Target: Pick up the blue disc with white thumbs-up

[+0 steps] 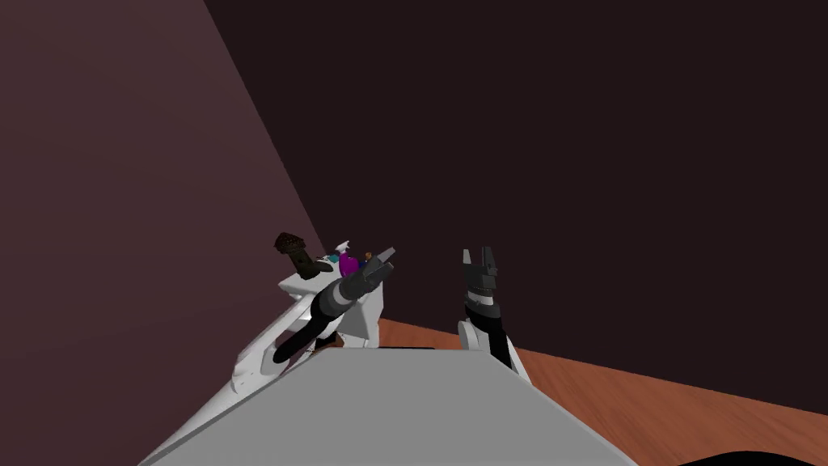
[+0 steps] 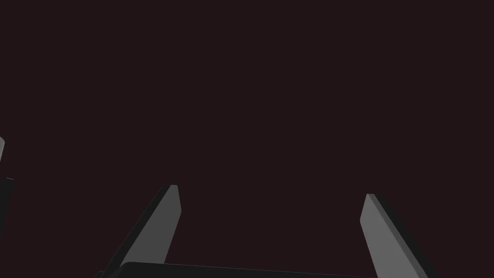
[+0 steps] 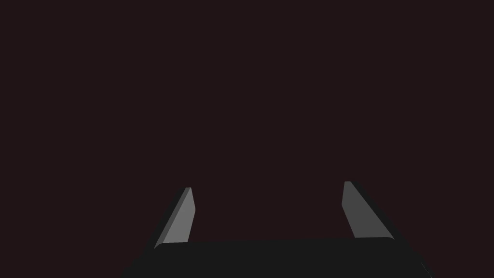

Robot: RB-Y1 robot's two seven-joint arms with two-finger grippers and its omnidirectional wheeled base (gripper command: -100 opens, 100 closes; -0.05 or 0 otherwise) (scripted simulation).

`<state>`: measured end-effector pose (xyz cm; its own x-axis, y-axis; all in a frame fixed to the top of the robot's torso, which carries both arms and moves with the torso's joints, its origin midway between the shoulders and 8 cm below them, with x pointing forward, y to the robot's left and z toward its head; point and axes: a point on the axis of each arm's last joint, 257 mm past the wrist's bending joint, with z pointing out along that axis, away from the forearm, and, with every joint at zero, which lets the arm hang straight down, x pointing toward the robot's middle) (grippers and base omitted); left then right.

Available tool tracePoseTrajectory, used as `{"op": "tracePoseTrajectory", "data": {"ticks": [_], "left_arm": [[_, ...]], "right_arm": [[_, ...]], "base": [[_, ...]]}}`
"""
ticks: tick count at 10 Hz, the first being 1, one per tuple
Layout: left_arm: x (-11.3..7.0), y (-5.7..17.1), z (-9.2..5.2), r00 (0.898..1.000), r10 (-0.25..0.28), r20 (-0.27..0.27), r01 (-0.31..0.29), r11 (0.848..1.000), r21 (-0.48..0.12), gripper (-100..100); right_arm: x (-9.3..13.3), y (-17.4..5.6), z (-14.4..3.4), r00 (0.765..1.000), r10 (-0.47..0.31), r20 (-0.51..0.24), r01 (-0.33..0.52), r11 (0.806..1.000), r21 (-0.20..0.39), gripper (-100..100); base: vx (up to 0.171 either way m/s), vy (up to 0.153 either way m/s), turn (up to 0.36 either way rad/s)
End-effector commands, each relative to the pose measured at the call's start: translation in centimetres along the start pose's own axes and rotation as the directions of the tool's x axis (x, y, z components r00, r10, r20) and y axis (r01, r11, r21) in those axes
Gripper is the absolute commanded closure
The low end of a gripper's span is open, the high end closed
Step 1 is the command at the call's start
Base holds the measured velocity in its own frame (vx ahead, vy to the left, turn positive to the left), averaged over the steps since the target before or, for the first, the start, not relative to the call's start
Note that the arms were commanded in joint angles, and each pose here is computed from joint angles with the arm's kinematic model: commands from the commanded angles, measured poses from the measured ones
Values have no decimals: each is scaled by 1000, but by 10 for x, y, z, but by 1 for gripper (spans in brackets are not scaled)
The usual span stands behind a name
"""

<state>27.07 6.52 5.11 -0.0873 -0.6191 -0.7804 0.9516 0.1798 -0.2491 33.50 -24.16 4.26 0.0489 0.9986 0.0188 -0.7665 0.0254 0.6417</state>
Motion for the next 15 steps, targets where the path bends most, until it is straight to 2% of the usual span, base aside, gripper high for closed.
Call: {"op": "tracePoseTrajectory", "data": {"ticks": [1, 2, 3, 4, 5, 6, 7, 8, 9, 10, 11, 15], "left_arm": [[11, -9, 2, 998, 26, -65, -23, 999, 41, -100], [22, -26, 7, 991, 56, -118, -42, 992, 115, -100], [29, -25, 3, 985, 72, -154, -54, 992, 117, -100], [41, -41, 5, 973, 107, -206, -67, 979, 191, -100], [48, -40, 0, 962, 124, -243, -77, 978, 194, -100], [60, -55, -1, 943, 160, -293, -80, 960, 267, -100], [67, -53, -6, 927, 182, -327, -92, 958, 271, -100], [79, -67, -11, 902, 219, -371, -88, 936, 340, -100], [86, -63, -17, 881, 242, -405, -98, 934, 345, -100], [98, -75, -24, 851, 283, -444, -88, 908, 410, -100], [104, -72, -30, 827, 304, -473, -96, 905, 414, -100], [105, -71, -31, 825, 305, -477, -95, 905, 414, -100]], "right_arm": [[0, 0, 0, 1000, 0, 0, 0, 1000, 0, 0], [0, 0, 0, 1000, 0, 0, 0, 1000, 0, 0], [0, 0, 0, 1000, 0, 0, 0, 1000, 0, 0], [0, 0, 0, 1000, 0, 0, 0, 1000, 0, 0], [0, 0, 0, 1000, 0, 0, 0, 1000, 0, 0], [0, 0, 0, 1000, 0, 0, 0, 1000, 0, 0], [0, 0, 0, 1000, 0, 0, 0, 1000, 0, 0], [0, 0, 0, 1000, 0, 0, 0, 1000, 0, 0], [0, 0, 0, 1000, 0, 0, 0, 1000, 0, 0], [0, 0, 0, 1000, 0, 0, 0, 1000, 0, 0], [0, 0, 0, 1000, 0, 0, 0, 1000, 0, 0], [0, 0, 0, 1000, 0, 0, 0, 1000, 0, 0]], "base": [[3, 52, -133], [9, 69, -269], [-24, 38, -127], [3, 72, -259], [-28, 38, -129], [19, 65, -233], [-11, 8, -90], [-37, -8, -121], [-42, -8, -137], [-44, -8, -145], [-46, -8, -150], [-2, 0, -6]]}}
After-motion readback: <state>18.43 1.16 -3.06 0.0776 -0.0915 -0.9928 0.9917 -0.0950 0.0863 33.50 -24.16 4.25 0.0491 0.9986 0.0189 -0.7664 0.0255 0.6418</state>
